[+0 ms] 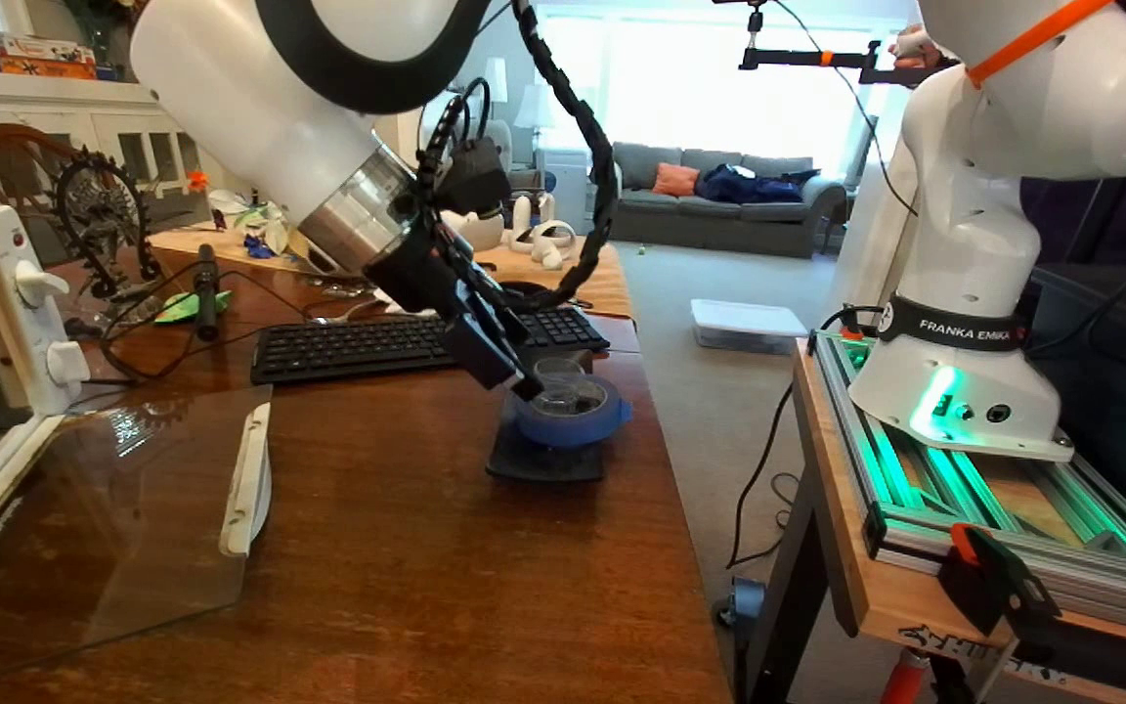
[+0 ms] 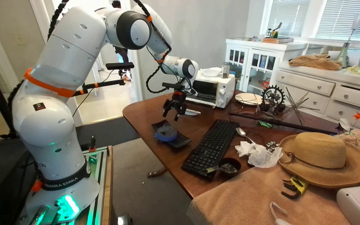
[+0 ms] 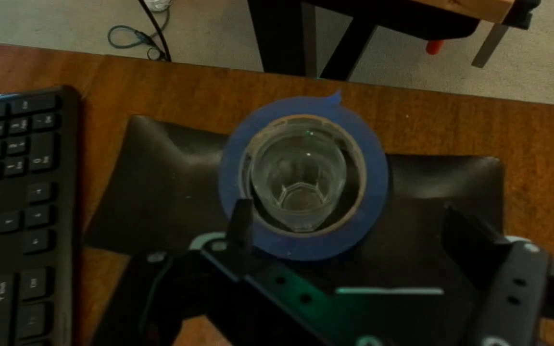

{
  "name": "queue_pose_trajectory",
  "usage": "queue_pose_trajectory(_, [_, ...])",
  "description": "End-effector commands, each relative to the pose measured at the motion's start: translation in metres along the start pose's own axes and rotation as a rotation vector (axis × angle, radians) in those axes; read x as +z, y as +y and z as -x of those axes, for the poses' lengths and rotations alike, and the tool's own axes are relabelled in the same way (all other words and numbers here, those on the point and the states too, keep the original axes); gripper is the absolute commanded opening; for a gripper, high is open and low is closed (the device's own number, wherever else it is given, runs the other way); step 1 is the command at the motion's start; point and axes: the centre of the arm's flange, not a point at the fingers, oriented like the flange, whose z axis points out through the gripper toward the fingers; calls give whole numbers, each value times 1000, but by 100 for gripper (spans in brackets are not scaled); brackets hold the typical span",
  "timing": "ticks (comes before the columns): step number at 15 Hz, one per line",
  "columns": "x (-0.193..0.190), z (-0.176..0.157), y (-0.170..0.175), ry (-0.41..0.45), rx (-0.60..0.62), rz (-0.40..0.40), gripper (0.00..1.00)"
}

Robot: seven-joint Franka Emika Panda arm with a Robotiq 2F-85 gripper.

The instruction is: Move the black measuring cup to the right then pick up the glass cup and set it down on the desk.

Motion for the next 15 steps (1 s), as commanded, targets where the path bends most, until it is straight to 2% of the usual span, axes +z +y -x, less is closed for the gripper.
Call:
queue_pose_trajectory(1, [-3,8,18,-49,-67,12,100])
queue_pose_trajectory(7, [29,1,23,-107,-180,-15,100])
queue_pose_trajectory(14, [62,-13,8,-140,-255,-30,100])
queue_pose_trajectory(15, [65,-15,6,-146,-258,-31,81])
